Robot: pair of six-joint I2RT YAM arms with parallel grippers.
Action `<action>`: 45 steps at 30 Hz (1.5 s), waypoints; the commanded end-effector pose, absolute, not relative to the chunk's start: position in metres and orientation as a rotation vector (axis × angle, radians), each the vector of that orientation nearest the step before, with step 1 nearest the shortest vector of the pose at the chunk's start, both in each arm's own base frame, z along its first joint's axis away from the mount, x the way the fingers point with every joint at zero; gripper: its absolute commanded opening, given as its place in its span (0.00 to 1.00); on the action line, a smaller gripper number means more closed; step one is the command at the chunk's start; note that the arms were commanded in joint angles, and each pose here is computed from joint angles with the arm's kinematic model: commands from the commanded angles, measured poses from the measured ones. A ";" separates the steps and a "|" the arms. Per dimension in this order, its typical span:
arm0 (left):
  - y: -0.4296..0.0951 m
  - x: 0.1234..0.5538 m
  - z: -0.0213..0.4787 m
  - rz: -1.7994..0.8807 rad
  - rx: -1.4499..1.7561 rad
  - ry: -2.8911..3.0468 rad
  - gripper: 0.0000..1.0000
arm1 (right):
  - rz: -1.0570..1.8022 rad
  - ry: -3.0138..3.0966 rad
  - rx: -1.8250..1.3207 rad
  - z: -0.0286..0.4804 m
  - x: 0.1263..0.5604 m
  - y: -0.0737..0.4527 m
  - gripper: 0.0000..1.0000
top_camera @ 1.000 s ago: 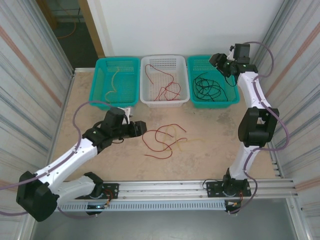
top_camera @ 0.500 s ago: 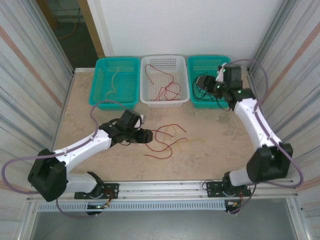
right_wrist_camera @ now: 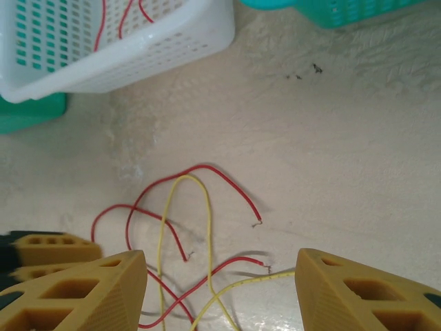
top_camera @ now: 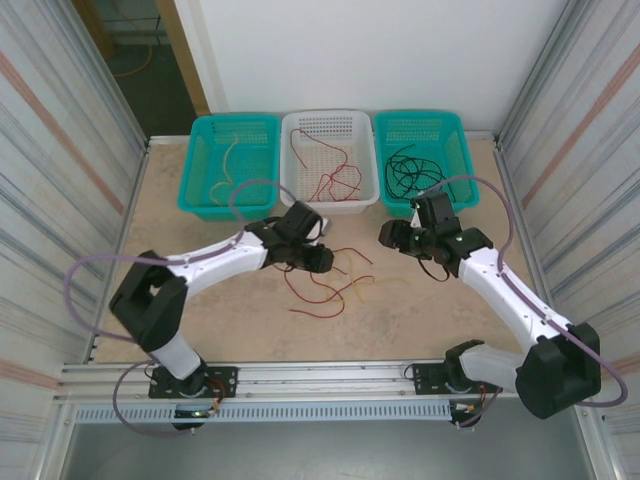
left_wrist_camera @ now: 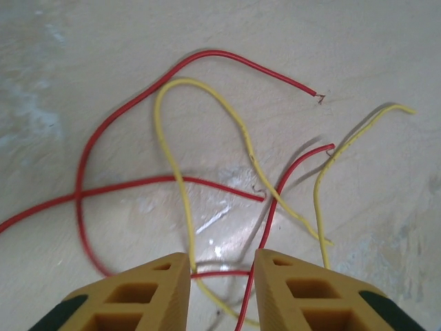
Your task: Untangle the cables
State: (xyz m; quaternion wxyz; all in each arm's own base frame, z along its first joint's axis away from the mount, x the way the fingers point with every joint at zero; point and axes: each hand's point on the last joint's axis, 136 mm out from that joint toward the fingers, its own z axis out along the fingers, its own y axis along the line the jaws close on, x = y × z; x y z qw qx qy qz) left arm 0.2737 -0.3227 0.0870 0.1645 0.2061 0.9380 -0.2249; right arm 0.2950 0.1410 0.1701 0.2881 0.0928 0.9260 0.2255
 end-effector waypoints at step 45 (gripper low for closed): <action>-0.314 0.263 0.260 -0.835 0.522 2.164 0.00 | 0.923 2.155 -0.264 0.284 0.247 0.226 0.68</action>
